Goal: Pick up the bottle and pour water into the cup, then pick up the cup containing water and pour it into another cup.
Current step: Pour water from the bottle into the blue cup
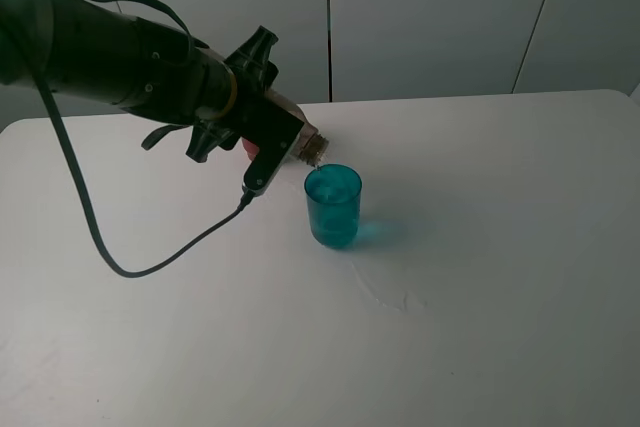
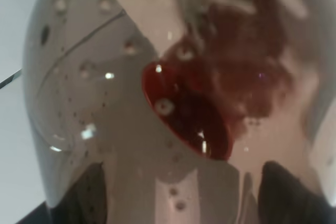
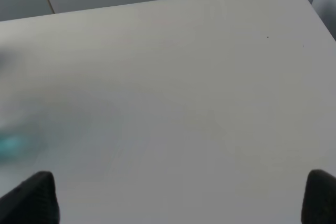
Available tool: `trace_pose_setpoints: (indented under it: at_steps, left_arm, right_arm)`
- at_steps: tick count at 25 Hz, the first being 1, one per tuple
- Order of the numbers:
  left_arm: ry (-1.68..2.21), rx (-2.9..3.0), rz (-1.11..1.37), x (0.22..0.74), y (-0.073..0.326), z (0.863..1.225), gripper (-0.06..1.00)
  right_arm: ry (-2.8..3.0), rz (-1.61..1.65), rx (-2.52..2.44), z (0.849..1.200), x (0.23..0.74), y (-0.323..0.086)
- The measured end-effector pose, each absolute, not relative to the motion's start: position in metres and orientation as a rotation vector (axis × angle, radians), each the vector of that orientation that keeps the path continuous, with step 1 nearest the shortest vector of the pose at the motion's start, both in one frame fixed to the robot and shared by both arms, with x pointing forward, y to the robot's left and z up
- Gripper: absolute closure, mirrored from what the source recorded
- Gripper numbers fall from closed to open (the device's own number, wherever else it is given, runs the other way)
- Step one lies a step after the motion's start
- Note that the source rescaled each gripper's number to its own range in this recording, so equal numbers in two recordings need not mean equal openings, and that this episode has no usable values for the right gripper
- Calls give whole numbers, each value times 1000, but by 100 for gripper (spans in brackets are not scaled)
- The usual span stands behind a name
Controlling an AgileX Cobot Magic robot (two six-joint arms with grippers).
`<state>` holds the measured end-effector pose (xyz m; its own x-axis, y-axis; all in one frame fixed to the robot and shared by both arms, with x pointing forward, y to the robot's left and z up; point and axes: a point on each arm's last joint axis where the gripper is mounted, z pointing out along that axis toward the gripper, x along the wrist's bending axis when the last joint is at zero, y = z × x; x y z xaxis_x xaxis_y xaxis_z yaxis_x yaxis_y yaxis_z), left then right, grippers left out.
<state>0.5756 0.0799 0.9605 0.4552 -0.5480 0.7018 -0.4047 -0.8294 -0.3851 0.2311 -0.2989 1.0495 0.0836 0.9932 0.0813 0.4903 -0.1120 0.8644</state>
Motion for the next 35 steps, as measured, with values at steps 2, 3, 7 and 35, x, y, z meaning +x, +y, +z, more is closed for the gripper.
trace_pose_setpoints:
  at_steps: [2,3,7,35]
  left_arm:
    - [841,-2537,-1316,576,80,960,94]
    - [841,-2537,-1316,576,80,960,94]
    - [854,-2538,-1320,574,77,960,94]
    - [1009,-2461,-1448,569,67,981,94]
  right_arm:
    - [1481,947,1689,1049,231,-299]
    - [1481,947,1689,1049,231,-299]
    - [1481,947,1689,1049,231,-299]
    - [1490,940,1677,1049,231,-299]
